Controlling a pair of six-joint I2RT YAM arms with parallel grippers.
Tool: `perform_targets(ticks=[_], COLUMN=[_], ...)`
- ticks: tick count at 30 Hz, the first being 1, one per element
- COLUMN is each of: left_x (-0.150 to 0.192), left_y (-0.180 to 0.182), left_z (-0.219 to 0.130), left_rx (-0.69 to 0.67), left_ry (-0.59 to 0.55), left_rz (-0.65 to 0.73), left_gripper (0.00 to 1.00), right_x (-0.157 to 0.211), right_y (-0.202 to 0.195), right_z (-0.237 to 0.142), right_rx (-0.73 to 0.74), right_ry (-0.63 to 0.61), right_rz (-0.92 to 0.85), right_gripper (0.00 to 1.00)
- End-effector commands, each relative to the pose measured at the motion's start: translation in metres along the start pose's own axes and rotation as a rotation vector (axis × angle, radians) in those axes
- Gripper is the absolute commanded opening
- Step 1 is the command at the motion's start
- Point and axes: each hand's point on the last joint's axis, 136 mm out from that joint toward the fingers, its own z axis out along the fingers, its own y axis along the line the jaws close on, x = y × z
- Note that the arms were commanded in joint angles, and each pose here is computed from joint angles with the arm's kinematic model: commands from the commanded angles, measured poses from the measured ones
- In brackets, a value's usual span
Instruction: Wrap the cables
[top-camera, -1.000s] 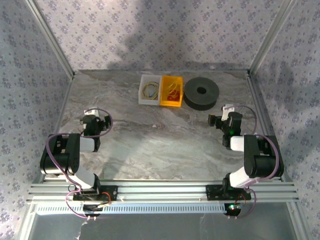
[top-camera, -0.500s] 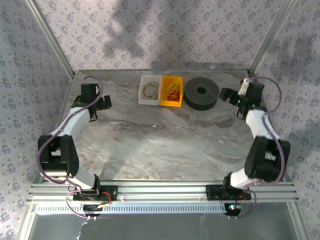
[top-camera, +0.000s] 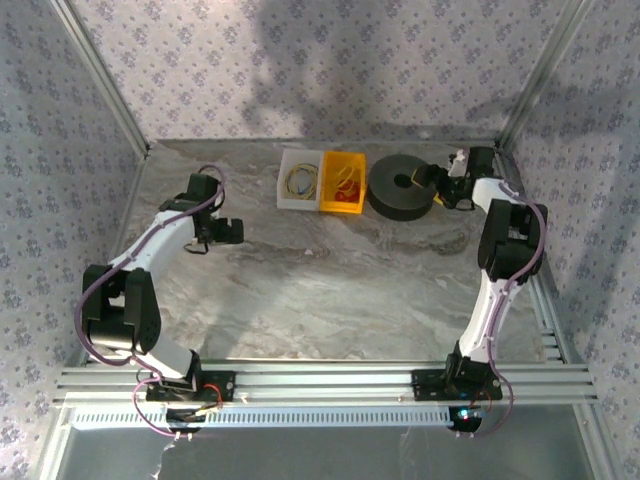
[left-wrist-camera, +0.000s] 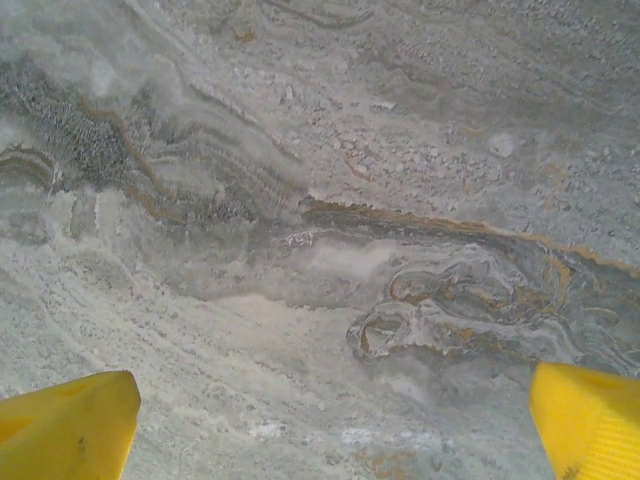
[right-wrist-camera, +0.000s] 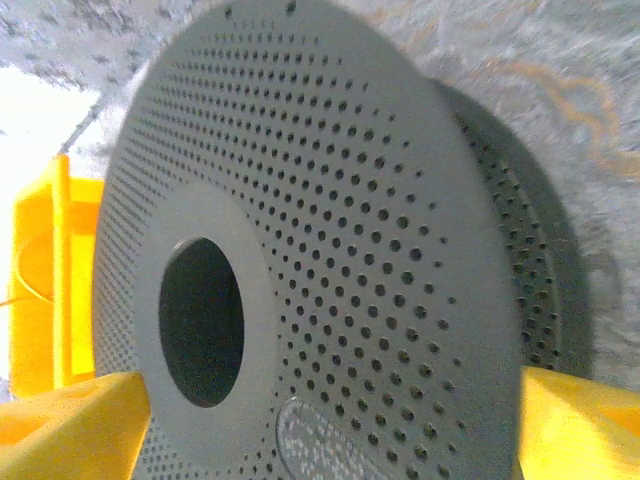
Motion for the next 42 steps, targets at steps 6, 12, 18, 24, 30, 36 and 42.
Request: perform_targets(ticks=[6, 12, 18, 24, 30, 36, 42], left_x=[-0.005, -0.004, -0.005, -0.003, 0.000, 0.000, 0.003], left_y=[0.004, 0.004, 0.005, 0.004, 0.005, 0.005, 0.005], left_z=[-0.018, -0.018, -0.020, -0.023, -0.026, -0.030, -0.031], left_rx=[-0.014, -0.012, -0.015, -0.005, -0.006, -0.001, 0.005], left_ry=[-0.012, -0.012, -0.021, -0.030, -0.029, -0.042, -0.059], left_rz=[0.001, 0.003, 0.002, 0.000, 0.016, 0.024, 0.021], left_gripper=[1.00, 1.00, 1.00, 1.00, 1.00, 1.00, 1.00], right_x=[-0.008, -0.009, 0.005, 0.065, 0.161, 0.245, 0.265], right_y=[0.003, 0.006, 0.054, 0.128, 0.197, 0.223, 0.181], right_z=[-0.004, -0.042, -0.114, -0.155, -0.147, -0.111, -0.062], right_rx=[-0.002, 0.046, 0.070, -0.064, -0.295, -0.388, -0.302], right_ry=[-0.041, -0.088, -0.109, -0.062, 0.146, 0.434, 0.656], right_rz=[0.051, 0.039, -0.075, -0.159, -0.257, -0.402, -0.454], right_gripper=[0.35, 0.00, 0.00, 0.00, 0.00, 0.00, 0.00])
